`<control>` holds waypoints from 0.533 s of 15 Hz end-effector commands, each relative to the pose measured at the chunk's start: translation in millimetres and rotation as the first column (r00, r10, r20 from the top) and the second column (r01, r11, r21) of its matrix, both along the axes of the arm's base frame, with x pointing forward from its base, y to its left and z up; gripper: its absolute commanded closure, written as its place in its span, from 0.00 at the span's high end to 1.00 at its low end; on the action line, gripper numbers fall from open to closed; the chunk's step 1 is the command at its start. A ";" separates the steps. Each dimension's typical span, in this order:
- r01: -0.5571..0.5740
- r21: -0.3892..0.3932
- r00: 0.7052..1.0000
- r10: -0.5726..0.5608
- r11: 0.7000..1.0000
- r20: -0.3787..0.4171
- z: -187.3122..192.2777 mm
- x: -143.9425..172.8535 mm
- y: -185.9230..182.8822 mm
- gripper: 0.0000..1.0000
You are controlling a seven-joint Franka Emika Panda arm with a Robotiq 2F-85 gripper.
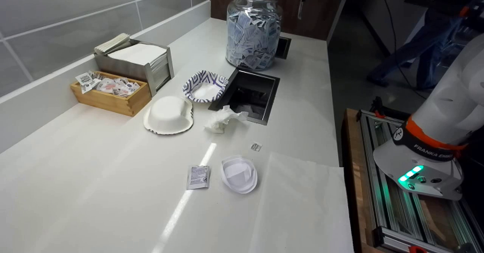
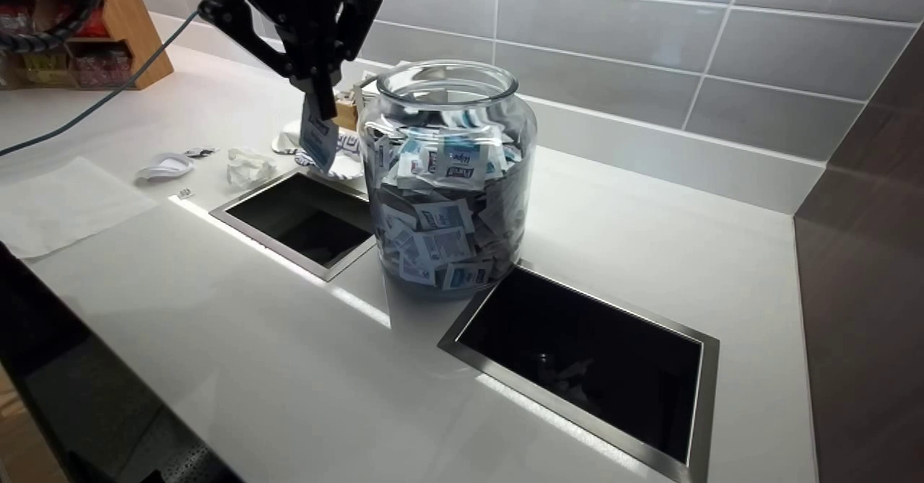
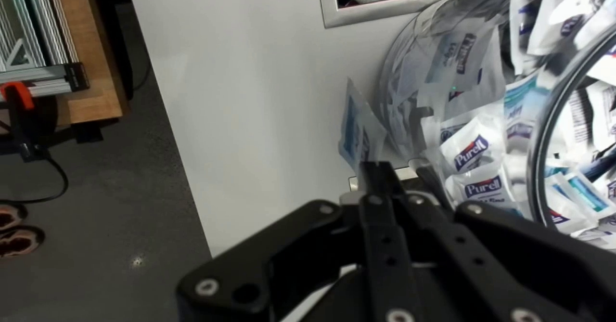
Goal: Pick up one white sachet from the jar and put it on the counter
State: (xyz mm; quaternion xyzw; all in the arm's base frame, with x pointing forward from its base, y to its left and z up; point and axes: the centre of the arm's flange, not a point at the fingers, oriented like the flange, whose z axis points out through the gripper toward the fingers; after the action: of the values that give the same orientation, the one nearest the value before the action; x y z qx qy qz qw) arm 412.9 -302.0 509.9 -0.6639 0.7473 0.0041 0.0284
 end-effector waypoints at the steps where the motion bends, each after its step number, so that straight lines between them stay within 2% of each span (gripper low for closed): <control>1: 0.002 0.000 1.000 -0.002 1.000 0.000 0.1 0.0 0.0 0.01; 8: 0.152 0.072 0.984 -0.144 0.986 -0.107 -53.7 -8.9 -17.6 0.00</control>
State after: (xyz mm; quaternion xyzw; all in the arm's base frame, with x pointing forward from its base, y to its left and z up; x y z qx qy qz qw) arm 411.7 -315.0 478.2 -0.6324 0.7735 0.0380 0.0160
